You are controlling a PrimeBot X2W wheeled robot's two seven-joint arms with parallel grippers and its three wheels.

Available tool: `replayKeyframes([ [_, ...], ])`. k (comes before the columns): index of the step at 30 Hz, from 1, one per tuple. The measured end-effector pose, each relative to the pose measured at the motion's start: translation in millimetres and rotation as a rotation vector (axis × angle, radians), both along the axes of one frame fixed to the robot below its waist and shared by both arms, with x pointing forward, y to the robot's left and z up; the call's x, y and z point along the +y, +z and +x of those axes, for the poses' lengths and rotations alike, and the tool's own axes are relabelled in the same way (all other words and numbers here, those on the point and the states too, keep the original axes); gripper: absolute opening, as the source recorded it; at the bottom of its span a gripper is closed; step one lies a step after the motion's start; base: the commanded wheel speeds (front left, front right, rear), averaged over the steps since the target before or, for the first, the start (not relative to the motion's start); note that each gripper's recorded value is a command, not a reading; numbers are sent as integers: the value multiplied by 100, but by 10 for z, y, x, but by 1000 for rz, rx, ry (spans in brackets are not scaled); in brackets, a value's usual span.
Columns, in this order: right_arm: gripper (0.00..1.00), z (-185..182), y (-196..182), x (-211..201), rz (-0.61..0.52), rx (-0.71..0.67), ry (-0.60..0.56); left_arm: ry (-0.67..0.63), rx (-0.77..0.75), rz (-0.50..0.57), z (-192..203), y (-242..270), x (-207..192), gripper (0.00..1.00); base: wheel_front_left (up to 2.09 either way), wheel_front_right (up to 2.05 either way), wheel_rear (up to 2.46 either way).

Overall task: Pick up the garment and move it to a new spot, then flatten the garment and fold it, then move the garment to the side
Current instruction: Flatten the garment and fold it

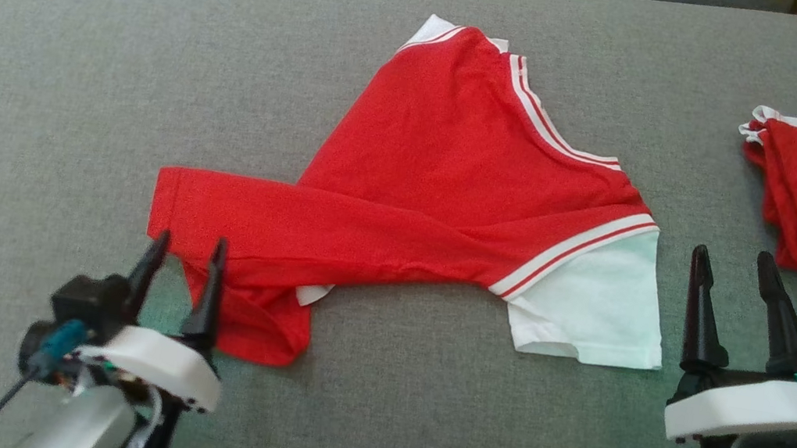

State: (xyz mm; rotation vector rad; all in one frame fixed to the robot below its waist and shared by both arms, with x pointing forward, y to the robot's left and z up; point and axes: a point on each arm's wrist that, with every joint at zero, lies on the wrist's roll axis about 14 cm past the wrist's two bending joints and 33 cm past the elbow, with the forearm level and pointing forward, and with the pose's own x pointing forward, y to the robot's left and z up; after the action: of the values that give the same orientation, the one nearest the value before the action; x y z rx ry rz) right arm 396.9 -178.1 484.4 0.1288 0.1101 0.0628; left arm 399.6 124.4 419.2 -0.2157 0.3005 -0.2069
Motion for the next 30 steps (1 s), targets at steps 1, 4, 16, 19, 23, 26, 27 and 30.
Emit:
replayKeyframes([
  [1, 100, -1, -3, -4, 0, 1, -1, -12, 3, -8, -2, 8, -53, 100, 0, 0, 0],
  [4, 100, -8, -18, -19, -1, 6, -5, -58, 34, -35, -39, -22, -271, 100, 0, 0, 0],
  [16, 100, -17, -98, -65, 4, 29, -20, -14, 194, -63, -136, -412, -246, 100, 0, 0, 0],
  [19, 100, -14, -117, -71, 4, 35, -22, 26, 217, -84, -124, -468, -152, 100, 0, 0, 0],
  [23, 100, -11, -134, -74, 4, 40, -23, 55, 225, -116, -101, -491, -95, 100, 0, 0, 0],
  [26, 100, -8, -149, -78, 4, 44, -24, 62, 221, -133, -29, -472, -98, 100, 0, 0, 0],
  [27, 100, -2, -154, -84, 3, 45, -25, 62, 211, -144, 43, -439, -107, 100, 0, 0, 0],
  [30, 100, 7, -150, -99, 2, 43, -30, 64, 180, -153, 168, -361, -113, 100, 0, 0, 0],
])
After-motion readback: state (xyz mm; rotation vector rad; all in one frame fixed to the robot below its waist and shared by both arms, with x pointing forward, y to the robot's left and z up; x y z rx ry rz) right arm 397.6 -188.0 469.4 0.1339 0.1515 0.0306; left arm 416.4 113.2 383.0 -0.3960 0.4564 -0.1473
